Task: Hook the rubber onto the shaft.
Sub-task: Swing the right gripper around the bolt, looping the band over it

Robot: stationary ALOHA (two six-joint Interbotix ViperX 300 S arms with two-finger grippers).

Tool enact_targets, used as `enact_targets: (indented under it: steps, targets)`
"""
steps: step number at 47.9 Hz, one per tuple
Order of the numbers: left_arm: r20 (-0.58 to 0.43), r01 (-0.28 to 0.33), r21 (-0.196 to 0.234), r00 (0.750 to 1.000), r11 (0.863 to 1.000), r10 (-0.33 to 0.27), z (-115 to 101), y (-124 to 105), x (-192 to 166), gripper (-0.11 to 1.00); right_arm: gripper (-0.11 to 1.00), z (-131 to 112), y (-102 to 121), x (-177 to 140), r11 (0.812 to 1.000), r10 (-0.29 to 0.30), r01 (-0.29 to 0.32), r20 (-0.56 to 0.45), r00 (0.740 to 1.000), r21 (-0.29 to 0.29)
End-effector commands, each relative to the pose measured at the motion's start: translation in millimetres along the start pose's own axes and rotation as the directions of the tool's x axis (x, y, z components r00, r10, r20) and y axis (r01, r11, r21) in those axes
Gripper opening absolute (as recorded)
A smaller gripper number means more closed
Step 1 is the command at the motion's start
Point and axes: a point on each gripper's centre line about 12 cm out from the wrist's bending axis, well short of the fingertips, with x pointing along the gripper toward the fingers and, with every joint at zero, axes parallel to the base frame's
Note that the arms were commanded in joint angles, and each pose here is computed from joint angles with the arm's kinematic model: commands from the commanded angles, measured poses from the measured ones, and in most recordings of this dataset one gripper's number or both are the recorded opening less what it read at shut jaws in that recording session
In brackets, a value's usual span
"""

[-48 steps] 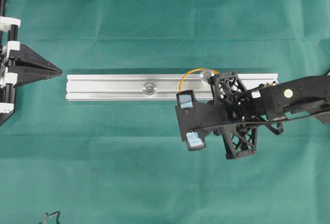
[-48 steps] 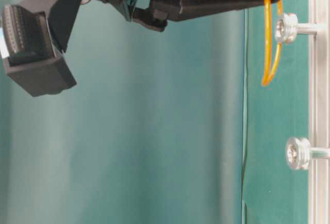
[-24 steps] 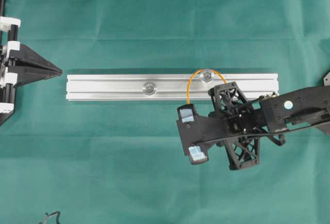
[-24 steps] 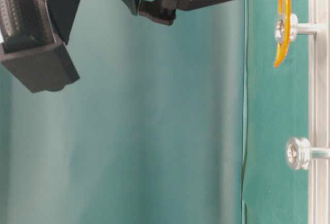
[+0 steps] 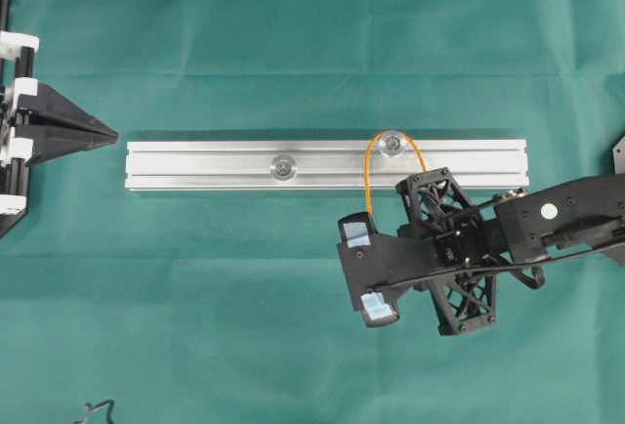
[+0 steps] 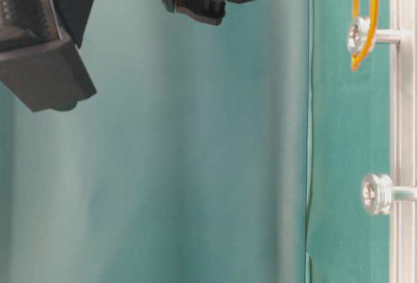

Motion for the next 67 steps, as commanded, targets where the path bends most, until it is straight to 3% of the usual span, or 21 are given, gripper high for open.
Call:
enact_targets:
  steps: [1,12,15,23,34,45,49,50,59,64,67]
  targets:
    - [0.029,0.001,0.000,1.000,1.000,-0.001,12,0,-2,0.00,0.07,9,6,-11,1.000,0.015,-0.016,0.041,0.999,0.016]
    - [0.029,0.001,0.000,1.000,1.000,-0.001,12,0,-2,0.00,0.07,10,5,-11,0.982,0.014,-0.023,0.049,0.999,0.187]
    - [0.029,0.001,0.000,1.000,1.000,-0.001,12,0,-2,0.00,0.07,11,5,-10,0.970,0.016,-0.030,0.059,0.998,0.242]
    - [0.029,0.001,0.000,1.000,1.000,-0.001,12,0,-2,0.00,0.07,19,7,-11,0.914,0.026,-0.072,0.118,0.993,0.400]
    - [0.032,0.001,0.000,0.999,1.000,-0.001,13,0,-3,0.00,0.07,30,6,-10,0.802,0.029,-0.118,0.158,0.987,0.586]
    - [0.029,0.001,0.000,1.000,1.000,-0.001,12,0,-2,0.00,0.07,35,6,-4,0.714,0.028,-0.126,0.152,0.988,0.689]
    - [0.031,0.001,0.000,1.000,1.000,-0.001,13,0,-3,0.00,0.07,38,5,-3,0.662,0.026,-0.132,0.154,0.988,0.737]
    - [0.032,0.001,0.000,0.999,1.000,-0.001,13,0,-3,0.00,0.07,39,4,-2,0.640,0.023,-0.132,0.153,0.988,0.757]
    - [0.029,0.002,-0.001,1.000,1.000,-0.002,13,0,-3,0.00,0.07,39,-2,1,0.506,0.009,-0.125,0.140,0.990,0.853]
    - [0.032,0.002,-0.001,0.999,1.000,-0.002,13,0,-3,0.00,0.07,38,-5,1,0.466,-0.014,-0.107,0.129,0.992,0.879]
    - [0.032,0.001,0.000,0.999,1.000,-0.001,14,0,-3,0.00,0.07,37,-6,1,0.455,-0.022,-0.101,0.124,0.992,0.885]
